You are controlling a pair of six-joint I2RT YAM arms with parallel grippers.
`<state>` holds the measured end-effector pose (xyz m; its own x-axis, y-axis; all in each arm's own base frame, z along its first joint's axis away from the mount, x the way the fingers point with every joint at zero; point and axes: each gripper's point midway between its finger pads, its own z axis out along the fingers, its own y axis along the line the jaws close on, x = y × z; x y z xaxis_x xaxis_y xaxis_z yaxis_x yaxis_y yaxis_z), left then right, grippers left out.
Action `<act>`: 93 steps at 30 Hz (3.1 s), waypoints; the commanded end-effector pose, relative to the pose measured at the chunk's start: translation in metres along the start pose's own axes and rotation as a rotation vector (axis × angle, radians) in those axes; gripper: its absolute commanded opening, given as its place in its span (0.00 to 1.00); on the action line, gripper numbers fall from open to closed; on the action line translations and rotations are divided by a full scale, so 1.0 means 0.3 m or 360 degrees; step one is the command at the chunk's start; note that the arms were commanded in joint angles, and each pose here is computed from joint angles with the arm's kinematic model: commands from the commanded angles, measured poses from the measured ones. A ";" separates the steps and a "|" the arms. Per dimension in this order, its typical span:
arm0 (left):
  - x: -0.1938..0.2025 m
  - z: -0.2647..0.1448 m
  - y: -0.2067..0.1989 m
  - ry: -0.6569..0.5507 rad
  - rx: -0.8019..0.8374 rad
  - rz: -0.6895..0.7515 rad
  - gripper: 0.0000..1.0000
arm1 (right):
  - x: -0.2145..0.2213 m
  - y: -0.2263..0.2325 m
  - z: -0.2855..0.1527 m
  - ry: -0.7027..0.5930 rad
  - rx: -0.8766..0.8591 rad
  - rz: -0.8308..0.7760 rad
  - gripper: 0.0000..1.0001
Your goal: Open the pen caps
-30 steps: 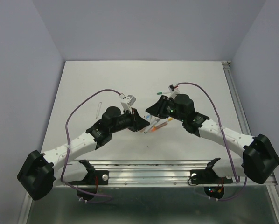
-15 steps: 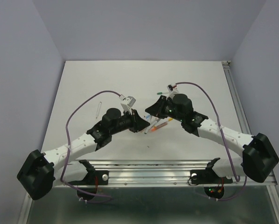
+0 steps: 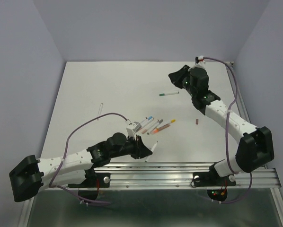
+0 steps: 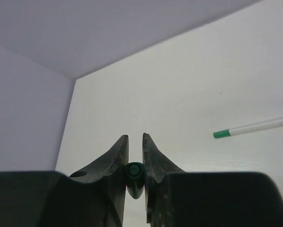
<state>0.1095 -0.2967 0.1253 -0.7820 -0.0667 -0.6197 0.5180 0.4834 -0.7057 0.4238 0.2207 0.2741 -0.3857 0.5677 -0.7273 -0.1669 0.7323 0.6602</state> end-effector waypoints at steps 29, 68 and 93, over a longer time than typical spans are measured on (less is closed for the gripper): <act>-0.605 -0.128 0.581 -0.0423 -0.1590 -0.0134 0.00 | 0.345 -0.667 -0.352 0.0410 0.1075 -0.0295 0.01; -0.615 -0.272 1.002 -0.0135 -0.2119 -0.0111 0.10 | 0.426 -0.860 -0.389 0.0636 0.1394 -0.0331 0.48; -0.662 -0.262 1.025 -0.0095 -0.2115 0.0057 0.61 | 0.204 -0.578 -0.433 0.0312 0.0857 -0.0361 0.92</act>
<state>0.3835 -0.0668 0.0351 -0.7813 -0.0490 -0.6223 -0.2015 0.9633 0.1771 0.3153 0.0886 0.1361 -0.5806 0.3408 -0.7394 0.1862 0.9397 0.2869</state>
